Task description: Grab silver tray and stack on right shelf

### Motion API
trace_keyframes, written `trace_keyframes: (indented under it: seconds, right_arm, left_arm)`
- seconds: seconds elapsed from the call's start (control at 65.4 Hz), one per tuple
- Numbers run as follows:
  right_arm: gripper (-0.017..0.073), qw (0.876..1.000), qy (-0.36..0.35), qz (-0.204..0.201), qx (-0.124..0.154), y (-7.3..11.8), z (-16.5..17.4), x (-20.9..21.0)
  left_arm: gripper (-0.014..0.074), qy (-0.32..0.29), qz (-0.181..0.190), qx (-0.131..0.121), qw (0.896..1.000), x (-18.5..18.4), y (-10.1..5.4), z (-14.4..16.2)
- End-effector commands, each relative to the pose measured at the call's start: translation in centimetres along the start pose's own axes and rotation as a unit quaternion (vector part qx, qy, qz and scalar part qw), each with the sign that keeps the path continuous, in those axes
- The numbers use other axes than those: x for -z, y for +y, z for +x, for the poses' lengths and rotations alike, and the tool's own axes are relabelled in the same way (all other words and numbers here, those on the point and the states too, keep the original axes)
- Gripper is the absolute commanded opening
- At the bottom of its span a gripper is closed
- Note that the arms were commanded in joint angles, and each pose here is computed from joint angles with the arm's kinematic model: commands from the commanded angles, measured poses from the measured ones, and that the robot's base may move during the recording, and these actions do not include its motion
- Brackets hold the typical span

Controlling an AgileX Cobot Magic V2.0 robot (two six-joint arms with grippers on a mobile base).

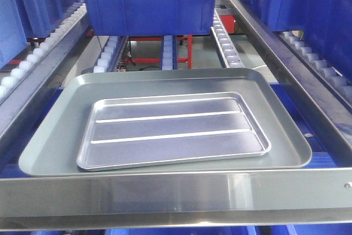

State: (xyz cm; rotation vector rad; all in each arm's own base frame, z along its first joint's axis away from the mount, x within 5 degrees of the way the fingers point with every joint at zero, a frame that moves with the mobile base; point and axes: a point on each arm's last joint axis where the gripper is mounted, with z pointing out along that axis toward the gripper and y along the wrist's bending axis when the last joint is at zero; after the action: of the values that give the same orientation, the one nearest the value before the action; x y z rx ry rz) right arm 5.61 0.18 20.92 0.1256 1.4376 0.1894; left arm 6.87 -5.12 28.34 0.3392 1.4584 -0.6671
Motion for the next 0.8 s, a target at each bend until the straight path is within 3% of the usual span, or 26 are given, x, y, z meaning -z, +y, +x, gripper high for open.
trace_keyframes:
  seconds: [0.0, 0.291, 0.398, 0.535, 0.642, 0.78]
  right_arm:
    - [0.0048, 0.999, -0.049, -0.011, 0.006, 0.2, -0.9, 0.2]
    - [0.0048, 0.999, -0.049, -0.011, 0.006, 0.2, -0.9, 0.2]
    - [0.0048, 0.999, -0.049, -0.011, 0.006, 0.2, -0.9, 0.2]
    - [0.0048, 0.999, -0.049, -0.011, 0.006, 0.2, -0.9, 0.2]
    - [0.0048, 0.999, -0.049, -0.011, 0.006, 0.2, -0.9, 0.2]
    - [0.0048, 0.999, -0.049, -0.011, 0.006, 0.2, -0.9, 0.2]
  left_arm:
    - [-0.0091, -0.047, 0.025, 0.002, 0.999, 0.0, -0.6, -1.6]
    - [-0.0091, -0.047, 0.025, 0.002, 0.999, 0.0, -0.6, -1.5]
    - [-0.0091, -0.041, 0.007, 0.002, 0.999, 0.1, -0.3, -1.4]
    - [-0.0091, -0.032, -0.079, -0.03, 0.996, 1.0, 1.3, 0.0]
    - [-0.0092, -0.058, -0.159, -0.096, 0.981, 2.5, 2.4, 1.0]
    - [-0.0093, -0.086, -0.234, -0.091, 0.964, 4.0, 3.2, 2.6]
